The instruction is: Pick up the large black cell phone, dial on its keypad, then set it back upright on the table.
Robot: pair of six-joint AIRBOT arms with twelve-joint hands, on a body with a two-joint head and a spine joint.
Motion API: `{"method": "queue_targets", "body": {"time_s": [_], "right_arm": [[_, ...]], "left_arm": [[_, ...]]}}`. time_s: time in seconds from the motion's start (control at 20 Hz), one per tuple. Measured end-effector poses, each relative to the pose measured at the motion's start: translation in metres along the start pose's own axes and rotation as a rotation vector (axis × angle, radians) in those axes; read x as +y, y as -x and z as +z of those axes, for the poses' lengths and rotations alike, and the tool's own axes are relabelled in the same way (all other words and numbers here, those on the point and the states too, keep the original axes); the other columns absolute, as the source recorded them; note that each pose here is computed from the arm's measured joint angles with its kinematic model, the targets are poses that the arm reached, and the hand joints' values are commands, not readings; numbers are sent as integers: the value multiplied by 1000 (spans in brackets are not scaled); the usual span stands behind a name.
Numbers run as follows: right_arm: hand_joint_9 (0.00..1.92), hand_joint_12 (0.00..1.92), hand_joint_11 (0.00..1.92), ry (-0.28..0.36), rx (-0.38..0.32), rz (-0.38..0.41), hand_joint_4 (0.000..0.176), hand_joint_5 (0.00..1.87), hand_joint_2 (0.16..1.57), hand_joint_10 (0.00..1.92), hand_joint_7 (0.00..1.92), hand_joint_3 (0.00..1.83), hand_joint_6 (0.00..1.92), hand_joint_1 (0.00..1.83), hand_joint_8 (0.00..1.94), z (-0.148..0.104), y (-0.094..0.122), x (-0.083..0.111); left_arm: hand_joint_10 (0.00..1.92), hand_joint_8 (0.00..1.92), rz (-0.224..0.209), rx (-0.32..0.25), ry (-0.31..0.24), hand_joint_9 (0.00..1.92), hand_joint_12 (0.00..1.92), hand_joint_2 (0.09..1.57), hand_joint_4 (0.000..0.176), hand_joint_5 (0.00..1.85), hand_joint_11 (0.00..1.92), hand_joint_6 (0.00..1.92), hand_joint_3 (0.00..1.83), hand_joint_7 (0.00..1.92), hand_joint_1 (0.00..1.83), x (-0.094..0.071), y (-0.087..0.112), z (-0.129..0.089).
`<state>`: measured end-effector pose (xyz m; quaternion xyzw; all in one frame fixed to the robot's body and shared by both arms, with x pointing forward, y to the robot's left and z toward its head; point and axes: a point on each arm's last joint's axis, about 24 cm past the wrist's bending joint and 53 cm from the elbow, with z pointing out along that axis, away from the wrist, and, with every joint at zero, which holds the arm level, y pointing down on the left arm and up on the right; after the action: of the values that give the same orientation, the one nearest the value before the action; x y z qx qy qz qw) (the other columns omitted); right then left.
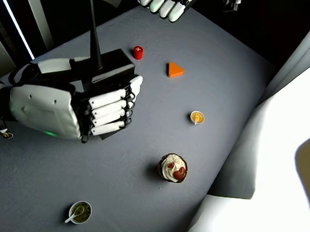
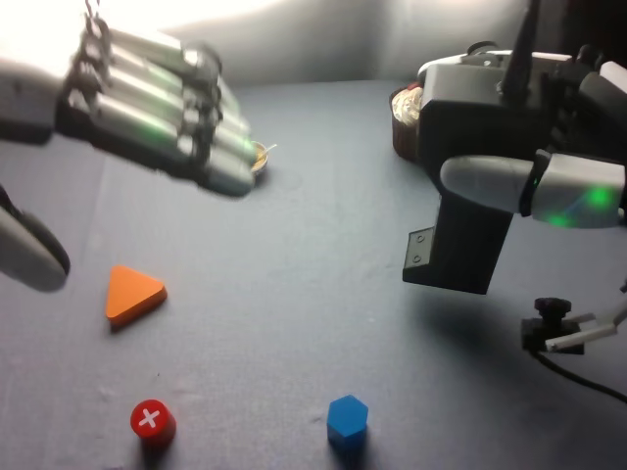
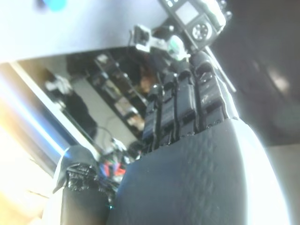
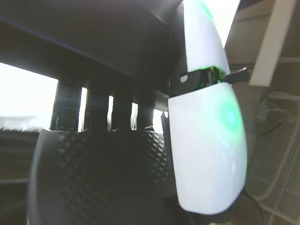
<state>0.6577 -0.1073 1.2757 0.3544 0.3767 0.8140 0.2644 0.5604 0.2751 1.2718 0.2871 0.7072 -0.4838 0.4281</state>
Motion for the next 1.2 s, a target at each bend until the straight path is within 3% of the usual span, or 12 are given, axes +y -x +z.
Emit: {"method": "queue_targets", "body": {"time_s": [0.05, 0.1, 0.15, 0.2, 0.25, 0.4, 0.5, 0.55, 0.85, 0.95, 1.05, 1.2], "right_arm": [[711, 1550, 735, -6, 10, -4, 0, 869, 1214, 1580, 708, 0, 906, 1345, 1472, 2, -3, -1], [718, 1539, 741, -9, 13, -6, 0, 869, 1212, 1568, 714, 0, 912, 1346, 1465, 5, -5, -1], [752, 1494, 783, -10, 12, -5, 0, 868, 1205, 1532, 719, 0, 919, 1350, 1448, 7, -6, -1], [768, 1464, 818, -6, 16, -2, 0, 874, 1200, 1513, 724, 0, 902, 1351, 1441, 10, -8, 1], [741, 1493, 791, -3, 20, -2, 0, 871, 1210, 1553, 697, 1, 913, 1347, 1469, 12, -10, 2], [731, 1548, 765, 16, 30, 5, 0, 892, 1211, 1569, 678, 0, 904, 1345, 1470, 20, -17, 10], [751, 1506, 788, 29, 39, 8, 0, 885, 1209, 1547, 674, 0, 923, 1346, 1464, 25, -21, 15], [747, 1457, 794, 37, 43, 8, 0, 891, 1212, 1545, 653, 1, 930, 1344, 1477, 28, -23, 18], [827, 1403, 824, 86, 58, 5, 0, 904, 1179, 1429, 741, 0, 939, 1357, 1356, 44, -33, 34], [819, 1401, 833, 91, 66, 1, 0, 899, 1181, 1447, 738, 0, 939, 1356, 1364, 45, -35, 36], [812, 1422, 826, 81, 66, -1, 0, 906, 1184, 1458, 724, 0, 935, 1355, 1372, 48, -37, 35], [786, 1461, 802, 89, 85, -4, 0, 893, 1194, 1491, 709, 1, 915, 1352, 1429, 52, -44, 40]], "left_arm": [[133, 20, 22, 18, 14, 495, 1142, 1168, 57, 226, 22, 5, 0, 368, 506, 4, -4, 1], [833, 28, 23, 3, 19, 546, 1623, 1180, 76, 236, 144, 0, 2, 583, 796, 6, 0, 0], [1271, 110, 32, -9, 30, 606, 1782, 1208, 89, 234, 248, 0, 5, 735, 984, 9, 3, 0], [1587, 1170, 36, -17, 52, 577, 1893, 1239, 108, 221, 301, 3, 11, 703, 1220, 14, 5, 0], [1854, 1513, 38, -17, 66, 530, 1915, 1291, 95, 164, 446, 15, 13, 616, 1258, 18, 6, 0], [1920, 1560, 55, -20, 101, 683, 1921, 1277, 95, 91, 747, 3, 4, 648, 1291, 25, 7, 2], [1921, 1576, 62, -34, 114, 687, 1921, 1278, 97, 53, 754, 0, 4, 646, 1298, 28, 12, 6], [1921, 1572, 67, -46, 126, 722, 1921, 1273, 116, 15, 749, 1, 1, 659, 1312, 31, 16, 11], [1921, 1665, 92, -89, 241, 768, 1921, 1304, 106, 0, 625, 0, 15, 602, 1306, 61, 33, 22], [1851, 1633, 96, -98, 270, 578, 1921, 1294, 100, 0, 561, 0, 31, 540, 1449, 67, 36, 21], [1906, 1715, 103, -100, 293, 595, 1921, 1061, 104, 0, 461, 0, 531, 540, 1466, 72, 37, 21], [1917, 1735, 121, -107, 330, 617, 1921, 1000, 110, 0, 369, 0, 652, 552, 1473, 81, 41, 20]]}}
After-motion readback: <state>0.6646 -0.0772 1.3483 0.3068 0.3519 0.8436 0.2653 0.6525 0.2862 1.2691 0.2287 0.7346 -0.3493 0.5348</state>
